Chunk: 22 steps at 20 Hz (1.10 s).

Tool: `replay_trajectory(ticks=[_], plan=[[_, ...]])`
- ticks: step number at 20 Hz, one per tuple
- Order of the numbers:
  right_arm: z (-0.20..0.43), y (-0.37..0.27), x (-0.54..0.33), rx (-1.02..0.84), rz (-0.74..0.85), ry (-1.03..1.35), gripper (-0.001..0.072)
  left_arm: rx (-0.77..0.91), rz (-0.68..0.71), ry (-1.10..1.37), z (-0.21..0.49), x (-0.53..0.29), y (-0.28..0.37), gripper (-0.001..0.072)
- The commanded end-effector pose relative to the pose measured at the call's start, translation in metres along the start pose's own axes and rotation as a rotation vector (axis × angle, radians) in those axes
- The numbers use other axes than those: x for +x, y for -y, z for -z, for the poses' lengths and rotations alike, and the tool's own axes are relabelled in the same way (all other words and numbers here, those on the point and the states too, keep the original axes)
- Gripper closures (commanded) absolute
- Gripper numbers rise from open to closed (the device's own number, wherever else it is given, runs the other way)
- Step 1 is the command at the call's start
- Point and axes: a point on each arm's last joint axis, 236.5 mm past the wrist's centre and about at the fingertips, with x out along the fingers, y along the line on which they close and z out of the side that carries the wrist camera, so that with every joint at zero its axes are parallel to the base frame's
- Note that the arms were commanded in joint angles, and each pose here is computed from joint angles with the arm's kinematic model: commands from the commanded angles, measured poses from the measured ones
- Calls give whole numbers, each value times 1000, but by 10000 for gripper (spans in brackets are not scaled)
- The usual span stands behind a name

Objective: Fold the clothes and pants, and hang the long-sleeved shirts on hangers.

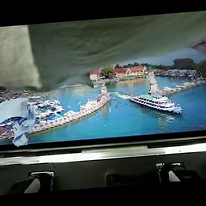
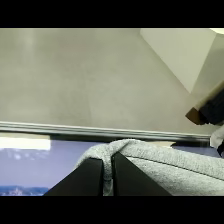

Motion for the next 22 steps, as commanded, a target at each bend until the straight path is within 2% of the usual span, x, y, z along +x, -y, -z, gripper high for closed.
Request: replay_trajectory(ticks=[1,6,10,17,22], plan=[[-20,-2,-44,54,7,81,681,19,-79,68,-15,-48,-1,690],[15,6,14,72,22,-53,680,-8,-81,-3,2,-12,-15,690],[125,25,122,94,58,-372,680,-8,-39,-215,68,84,-35,689],[368,64,265,122,131,-860,680,-120,-71,-712,324,267,-117,687],[480,79,315,135,147,-944,680,-176,-95,-767,448,330,-157,687]])
